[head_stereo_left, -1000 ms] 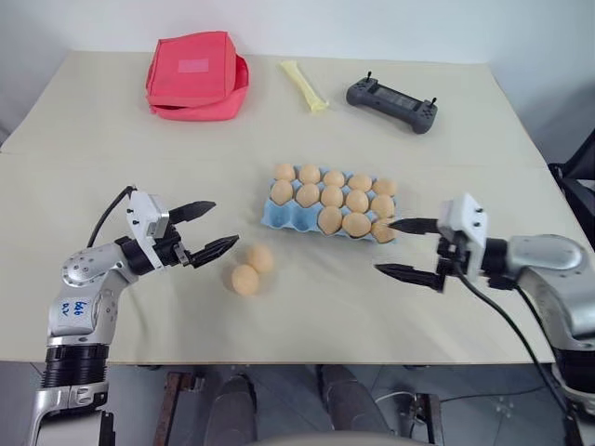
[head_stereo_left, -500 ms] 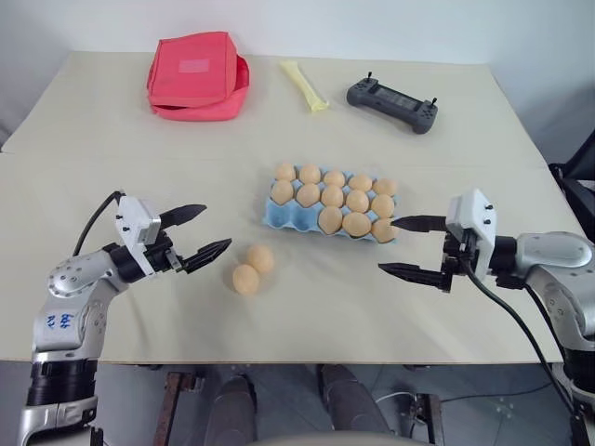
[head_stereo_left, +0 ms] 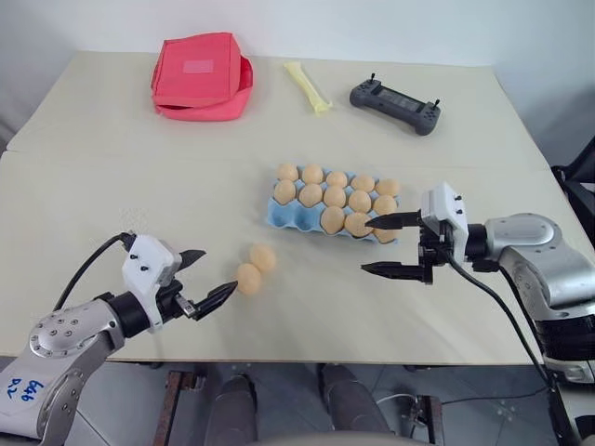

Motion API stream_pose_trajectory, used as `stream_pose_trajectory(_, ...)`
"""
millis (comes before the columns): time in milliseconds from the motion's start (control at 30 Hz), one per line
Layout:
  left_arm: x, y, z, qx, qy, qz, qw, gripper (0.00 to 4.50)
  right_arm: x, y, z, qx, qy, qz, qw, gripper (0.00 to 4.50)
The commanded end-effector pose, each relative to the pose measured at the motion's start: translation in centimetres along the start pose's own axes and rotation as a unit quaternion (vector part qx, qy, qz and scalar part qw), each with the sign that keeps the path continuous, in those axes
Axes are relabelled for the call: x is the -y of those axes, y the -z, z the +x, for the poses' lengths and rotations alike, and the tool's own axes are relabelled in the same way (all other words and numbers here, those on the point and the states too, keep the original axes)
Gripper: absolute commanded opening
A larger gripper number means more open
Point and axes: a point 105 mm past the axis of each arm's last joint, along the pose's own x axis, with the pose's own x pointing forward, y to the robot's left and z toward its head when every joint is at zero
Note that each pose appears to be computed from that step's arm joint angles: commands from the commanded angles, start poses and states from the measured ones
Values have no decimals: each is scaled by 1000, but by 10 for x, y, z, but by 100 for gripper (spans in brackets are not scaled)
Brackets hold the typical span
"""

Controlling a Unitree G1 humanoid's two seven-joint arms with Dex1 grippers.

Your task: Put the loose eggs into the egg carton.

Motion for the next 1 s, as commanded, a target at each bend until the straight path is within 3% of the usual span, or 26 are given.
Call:
stream_pose_trajectory(33, 10, 0, 11, -4, 5, 8, 1000, 450, 3, -11, 3, 12, -9, -26, 1000, 449)
stream_pose_trajectory(567, 9, 24, 43, -39, 64, 5, 997, 450, -2, -10, 2, 13, 7, -19, 1000, 449)
stream_pose_trajectory(667, 12, 24, 47, -31, 78, 6, 997, 389, -3, -10, 1, 12, 11, -18, 1000, 450)
stream_pose_trajectory(867, 11, 24, 50, -22, 80, 7, 996, 218, -4, -9, -2, 10, 17, -17, 1000, 450)
stream_pose_trajectory(1000, 3, 21, 45, -21, 66, 11, 998, 197, -3, -9, -4, 8, 24, -18, 1000, 450)
